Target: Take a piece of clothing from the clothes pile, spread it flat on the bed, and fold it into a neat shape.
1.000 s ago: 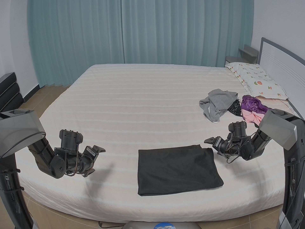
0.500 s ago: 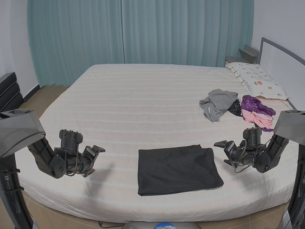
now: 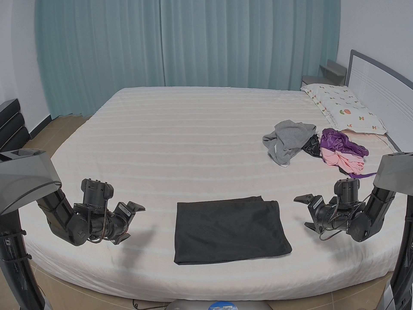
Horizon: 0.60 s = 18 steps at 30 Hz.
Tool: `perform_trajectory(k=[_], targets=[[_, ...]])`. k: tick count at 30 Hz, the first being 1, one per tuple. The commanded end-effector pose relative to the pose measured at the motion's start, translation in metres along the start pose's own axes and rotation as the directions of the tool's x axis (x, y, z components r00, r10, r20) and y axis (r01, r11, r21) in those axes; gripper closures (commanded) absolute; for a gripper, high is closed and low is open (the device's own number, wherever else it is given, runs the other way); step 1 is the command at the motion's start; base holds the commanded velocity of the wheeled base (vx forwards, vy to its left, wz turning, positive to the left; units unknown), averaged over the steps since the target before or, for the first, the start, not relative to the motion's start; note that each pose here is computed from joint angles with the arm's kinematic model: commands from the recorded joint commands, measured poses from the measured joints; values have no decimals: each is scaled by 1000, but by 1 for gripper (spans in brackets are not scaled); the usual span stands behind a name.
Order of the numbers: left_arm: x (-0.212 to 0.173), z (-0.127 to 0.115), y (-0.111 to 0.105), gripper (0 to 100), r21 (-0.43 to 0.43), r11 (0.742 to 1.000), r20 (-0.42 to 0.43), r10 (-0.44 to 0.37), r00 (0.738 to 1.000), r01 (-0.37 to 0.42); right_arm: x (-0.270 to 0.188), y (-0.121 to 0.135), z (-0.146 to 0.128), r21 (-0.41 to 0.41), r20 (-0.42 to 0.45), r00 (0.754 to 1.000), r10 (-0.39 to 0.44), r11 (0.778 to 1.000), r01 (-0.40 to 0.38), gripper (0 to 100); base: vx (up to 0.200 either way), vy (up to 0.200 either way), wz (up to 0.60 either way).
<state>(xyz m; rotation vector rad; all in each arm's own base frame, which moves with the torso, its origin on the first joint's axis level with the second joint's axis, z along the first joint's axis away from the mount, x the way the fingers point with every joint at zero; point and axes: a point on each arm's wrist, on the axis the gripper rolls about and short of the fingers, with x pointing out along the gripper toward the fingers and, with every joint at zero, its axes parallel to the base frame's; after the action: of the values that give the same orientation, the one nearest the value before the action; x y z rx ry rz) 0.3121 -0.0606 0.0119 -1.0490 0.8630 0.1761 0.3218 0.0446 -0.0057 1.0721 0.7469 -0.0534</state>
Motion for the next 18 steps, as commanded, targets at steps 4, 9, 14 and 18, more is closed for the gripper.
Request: perform_trajectory(k=[4,9,14,18], targets=[[1,-2,0,0,14,1000,-1,2,1000,-2,2,-1,-3,-4,-4,1000,1,1000,-1,0,0,-50,0],[6,-20,-6,0,96,995,-44,-1,999,5,1,-3,-5,-13,-2,1000,11,1000,-11,0,0,0,0],[17,-34,-7,0,199,979,-66,-27,997,40,3,-5,-6,-15,7,1000,24,1000,-24,0,0,0,0],[22,-47,0,0,283,956,-79,-52,996,72,3,-8,-9,-27,13,999,38,999,-38,0,0,0,0]])
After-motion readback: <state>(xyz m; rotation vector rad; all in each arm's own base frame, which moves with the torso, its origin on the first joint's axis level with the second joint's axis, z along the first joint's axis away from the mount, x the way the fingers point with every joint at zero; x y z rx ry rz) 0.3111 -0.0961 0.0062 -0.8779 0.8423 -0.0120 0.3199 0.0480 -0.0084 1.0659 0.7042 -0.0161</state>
